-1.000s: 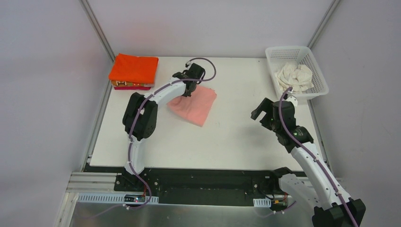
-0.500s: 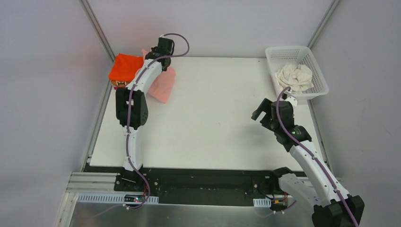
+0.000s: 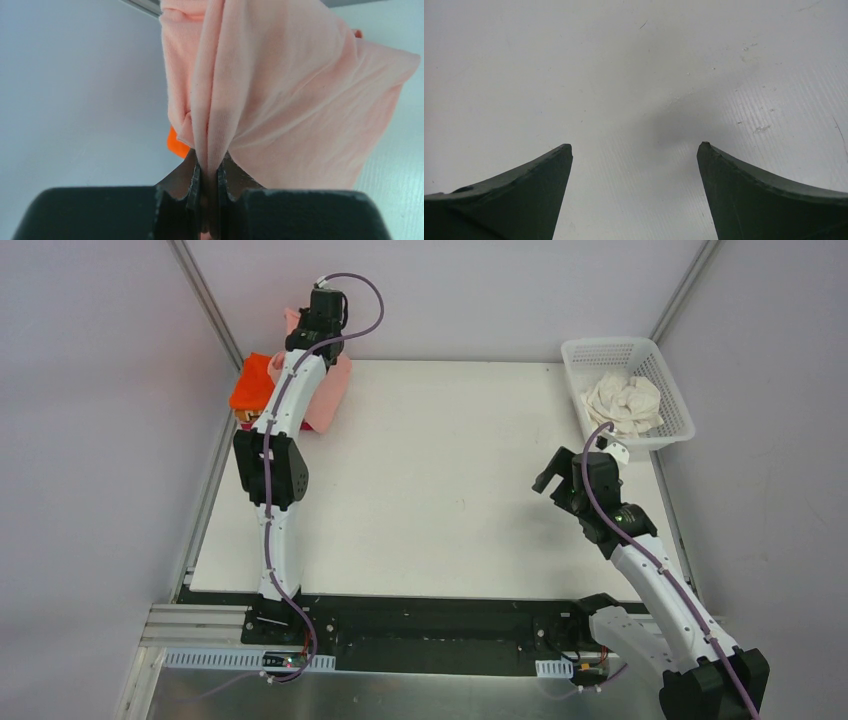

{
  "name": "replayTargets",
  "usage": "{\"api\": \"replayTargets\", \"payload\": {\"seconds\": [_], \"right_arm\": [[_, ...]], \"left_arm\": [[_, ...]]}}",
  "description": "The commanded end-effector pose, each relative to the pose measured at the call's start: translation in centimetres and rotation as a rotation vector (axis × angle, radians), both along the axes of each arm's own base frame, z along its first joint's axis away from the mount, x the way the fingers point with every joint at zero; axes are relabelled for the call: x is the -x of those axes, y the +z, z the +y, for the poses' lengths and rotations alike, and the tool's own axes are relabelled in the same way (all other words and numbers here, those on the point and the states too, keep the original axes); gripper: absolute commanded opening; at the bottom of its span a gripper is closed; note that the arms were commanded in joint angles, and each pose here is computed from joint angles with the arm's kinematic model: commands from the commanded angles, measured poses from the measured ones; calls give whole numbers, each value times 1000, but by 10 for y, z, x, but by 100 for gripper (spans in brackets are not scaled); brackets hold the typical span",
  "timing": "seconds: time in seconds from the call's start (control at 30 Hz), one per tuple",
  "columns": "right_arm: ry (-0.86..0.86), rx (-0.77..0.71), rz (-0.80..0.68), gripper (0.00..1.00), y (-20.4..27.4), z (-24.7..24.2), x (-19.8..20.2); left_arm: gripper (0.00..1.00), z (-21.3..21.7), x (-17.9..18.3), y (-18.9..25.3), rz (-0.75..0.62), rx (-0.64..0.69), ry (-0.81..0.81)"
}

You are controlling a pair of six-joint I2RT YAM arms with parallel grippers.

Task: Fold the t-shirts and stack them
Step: Put the neatly folded tshirt into the corner of the board with the left arm

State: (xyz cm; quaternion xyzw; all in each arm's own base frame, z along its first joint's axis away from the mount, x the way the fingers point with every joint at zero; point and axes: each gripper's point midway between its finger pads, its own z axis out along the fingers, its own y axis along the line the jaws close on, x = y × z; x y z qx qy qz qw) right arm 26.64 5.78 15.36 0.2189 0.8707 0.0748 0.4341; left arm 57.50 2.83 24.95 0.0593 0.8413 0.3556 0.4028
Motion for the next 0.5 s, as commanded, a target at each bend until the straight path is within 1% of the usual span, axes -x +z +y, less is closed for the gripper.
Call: {"api": "replayTargets", "payload": {"seconds": [0.0, 0.1, 0.3, 0.47], "right_arm": [[-21, 18, -44, 100, 8, -5, -7], [-22, 19, -47, 100, 8, -5, -7], [-33, 24, -55, 100, 9, -7, -9], [-40, 25, -61, 100, 9, -9, -9]], "left_arm": [[0, 1, -6, 62, -162, 32, -10], [0, -1, -8, 73, -198, 47, -14], [0, -15, -1, 89, -240, 137, -81], [0, -19, 2, 109, -292, 177, -98]]}}
